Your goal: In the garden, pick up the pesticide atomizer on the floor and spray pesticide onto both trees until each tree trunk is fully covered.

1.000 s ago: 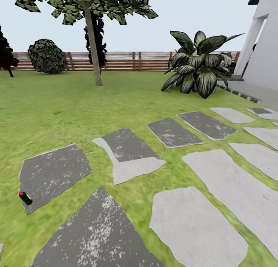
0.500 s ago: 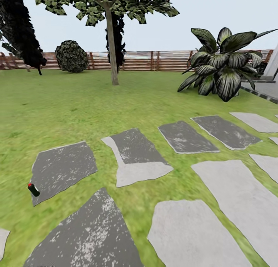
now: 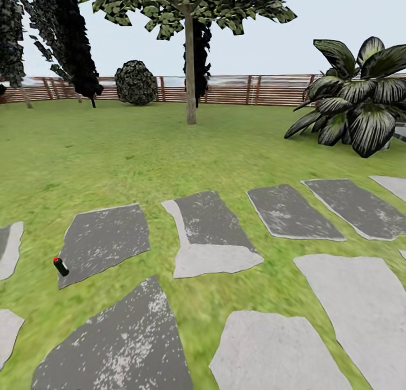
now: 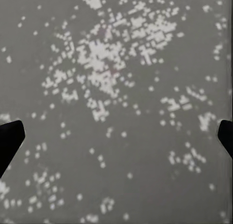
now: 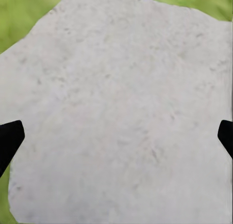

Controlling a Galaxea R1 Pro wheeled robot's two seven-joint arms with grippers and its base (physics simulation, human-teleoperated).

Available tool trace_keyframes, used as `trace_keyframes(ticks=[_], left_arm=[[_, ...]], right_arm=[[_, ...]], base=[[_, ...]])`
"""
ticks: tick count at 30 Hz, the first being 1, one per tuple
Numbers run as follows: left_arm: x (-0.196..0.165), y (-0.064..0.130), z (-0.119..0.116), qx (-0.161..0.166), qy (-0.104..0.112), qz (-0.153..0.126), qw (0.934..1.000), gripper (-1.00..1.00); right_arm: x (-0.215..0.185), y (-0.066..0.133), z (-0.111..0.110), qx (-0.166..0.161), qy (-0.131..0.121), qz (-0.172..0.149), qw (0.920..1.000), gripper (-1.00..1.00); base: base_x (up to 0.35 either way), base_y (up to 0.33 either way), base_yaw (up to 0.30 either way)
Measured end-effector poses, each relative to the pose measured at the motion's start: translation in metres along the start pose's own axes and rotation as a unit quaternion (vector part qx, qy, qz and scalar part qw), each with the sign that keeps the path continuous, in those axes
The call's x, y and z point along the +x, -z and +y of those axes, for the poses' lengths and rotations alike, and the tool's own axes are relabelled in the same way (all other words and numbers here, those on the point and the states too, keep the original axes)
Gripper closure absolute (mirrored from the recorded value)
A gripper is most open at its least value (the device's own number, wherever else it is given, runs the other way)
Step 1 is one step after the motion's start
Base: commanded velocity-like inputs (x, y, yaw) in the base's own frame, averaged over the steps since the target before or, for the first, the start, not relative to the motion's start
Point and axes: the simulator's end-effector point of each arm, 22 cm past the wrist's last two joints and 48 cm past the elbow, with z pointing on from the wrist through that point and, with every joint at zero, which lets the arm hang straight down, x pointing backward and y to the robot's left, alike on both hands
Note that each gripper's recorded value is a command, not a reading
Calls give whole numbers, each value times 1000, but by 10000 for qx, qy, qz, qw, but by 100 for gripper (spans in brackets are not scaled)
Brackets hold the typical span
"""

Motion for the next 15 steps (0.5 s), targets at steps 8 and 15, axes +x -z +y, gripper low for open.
trace_keyframes(ticks=[8,15], left_arm=[[0,0,1,-5,-3,5,10000,-100],[2,0,1,-6,-4,21,10000,-100]], right_arm=[[0,0,1,-2,-4,6,10000,-100],[2,0,1,-9,-4,23,10000,-100]], base=[[156,-236,278],[139,-108,278]])
